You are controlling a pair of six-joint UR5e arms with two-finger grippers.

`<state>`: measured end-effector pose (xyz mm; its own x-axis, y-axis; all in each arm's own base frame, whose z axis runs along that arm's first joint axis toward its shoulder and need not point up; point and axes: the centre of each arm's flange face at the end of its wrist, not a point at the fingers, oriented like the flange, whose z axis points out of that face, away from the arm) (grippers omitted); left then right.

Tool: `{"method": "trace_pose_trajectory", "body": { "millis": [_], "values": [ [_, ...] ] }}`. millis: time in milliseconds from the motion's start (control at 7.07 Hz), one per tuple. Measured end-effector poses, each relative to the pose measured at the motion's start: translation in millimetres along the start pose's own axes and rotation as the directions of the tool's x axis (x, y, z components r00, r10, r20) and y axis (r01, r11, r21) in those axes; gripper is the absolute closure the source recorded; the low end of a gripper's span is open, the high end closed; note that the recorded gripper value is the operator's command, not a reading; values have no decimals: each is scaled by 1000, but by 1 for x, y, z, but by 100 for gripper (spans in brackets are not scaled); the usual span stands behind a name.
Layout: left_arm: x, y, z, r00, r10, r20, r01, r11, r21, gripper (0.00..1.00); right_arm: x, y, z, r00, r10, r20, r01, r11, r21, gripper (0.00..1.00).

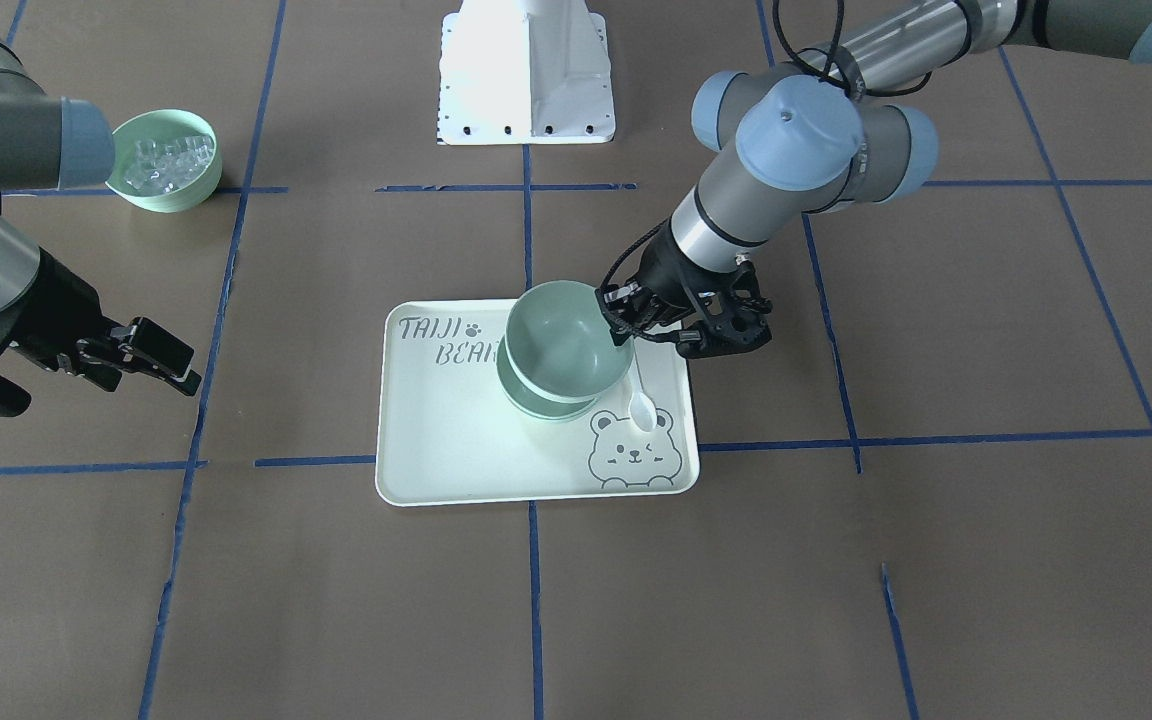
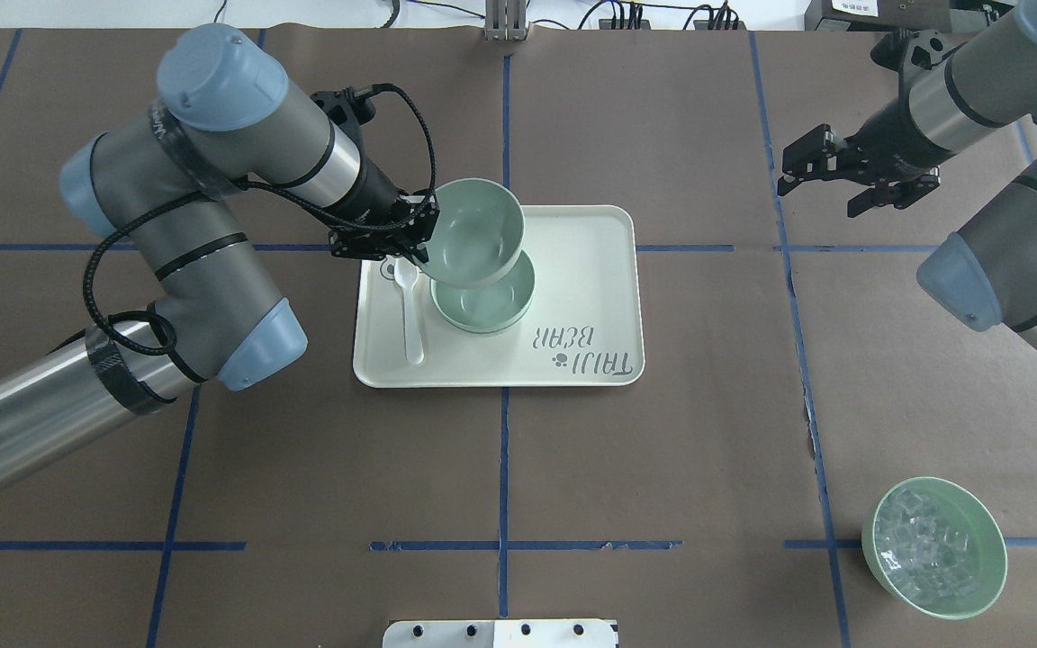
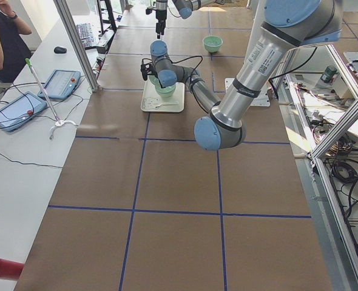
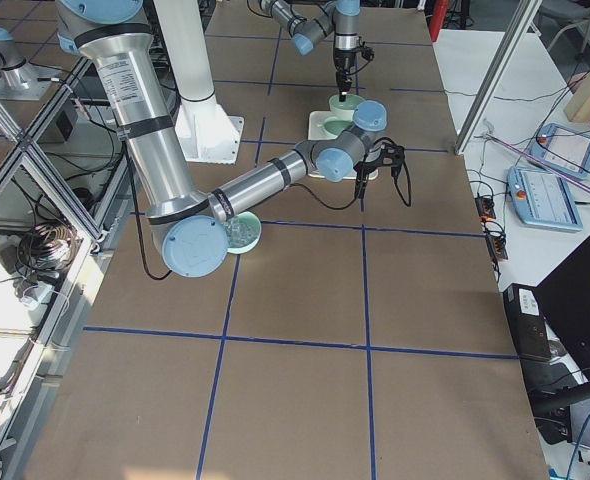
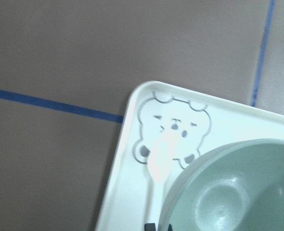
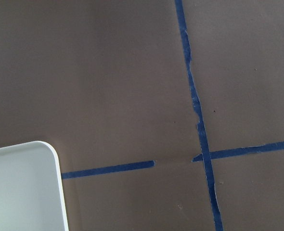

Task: Stack green bowls together

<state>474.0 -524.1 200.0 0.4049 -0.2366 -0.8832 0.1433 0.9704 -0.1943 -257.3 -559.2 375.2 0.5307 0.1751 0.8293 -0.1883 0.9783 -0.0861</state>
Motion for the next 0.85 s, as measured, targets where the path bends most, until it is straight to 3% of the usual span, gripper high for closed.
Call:
{"method": "trace_pose_trajectory", "body": {
  "millis": [849],
  "values": [
    [0, 12, 29, 999, 3, 33, -3, 1000, 13, 100, 2, -1, 0, 1000, -8, -1, 8, 1000, 1, 0]
  ]
}}
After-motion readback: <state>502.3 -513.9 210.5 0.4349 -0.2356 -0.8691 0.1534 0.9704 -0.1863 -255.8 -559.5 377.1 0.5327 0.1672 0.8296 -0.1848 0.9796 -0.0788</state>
